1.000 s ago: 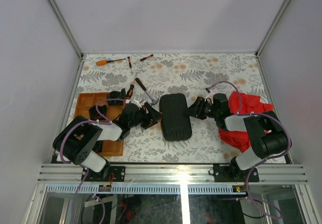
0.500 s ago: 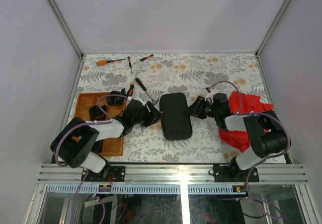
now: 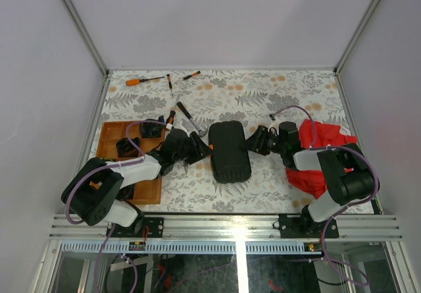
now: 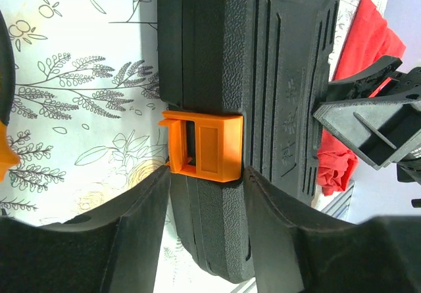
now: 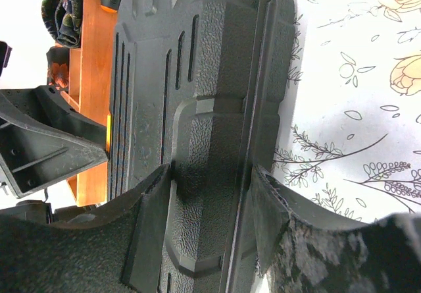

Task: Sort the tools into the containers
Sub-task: Open the storage box at the center of the board.

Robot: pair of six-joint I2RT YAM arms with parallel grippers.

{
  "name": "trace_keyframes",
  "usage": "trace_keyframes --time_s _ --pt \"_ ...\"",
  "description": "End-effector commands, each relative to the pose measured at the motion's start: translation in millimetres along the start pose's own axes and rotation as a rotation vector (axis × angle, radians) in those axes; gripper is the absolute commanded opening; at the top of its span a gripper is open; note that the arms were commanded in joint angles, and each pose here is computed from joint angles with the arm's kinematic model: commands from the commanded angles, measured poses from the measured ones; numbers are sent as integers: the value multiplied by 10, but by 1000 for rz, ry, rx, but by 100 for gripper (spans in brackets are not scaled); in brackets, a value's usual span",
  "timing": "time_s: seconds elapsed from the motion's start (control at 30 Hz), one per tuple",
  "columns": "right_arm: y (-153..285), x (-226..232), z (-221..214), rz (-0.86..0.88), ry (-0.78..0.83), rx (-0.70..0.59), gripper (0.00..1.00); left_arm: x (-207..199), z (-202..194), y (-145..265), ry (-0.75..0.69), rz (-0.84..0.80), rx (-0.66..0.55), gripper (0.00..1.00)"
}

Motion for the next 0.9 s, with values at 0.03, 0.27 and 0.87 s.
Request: trace_keyframes --time_s 0.03,0.27,0.87 --pt "89 -353 -616 -215 -87 255 50 -336 76 26 -50 -112 -33 41" --pt "88 -351 -618 -213 -89 259 50 -294 77 28 -29 -109 -49 39" --pt "82 -366 -628 -217 -91 262 50 -135 143 33 0 -84 -68 39"
Point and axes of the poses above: each gripper's point midway between its finger pads, its own y axis back along the fingers, its own x axis along the line the jaws close on, z = x × y, the point moved 9 cm from there along y, back along the fingers, and after that the axes turned 9 degrees about y, right-handed, at the moved point
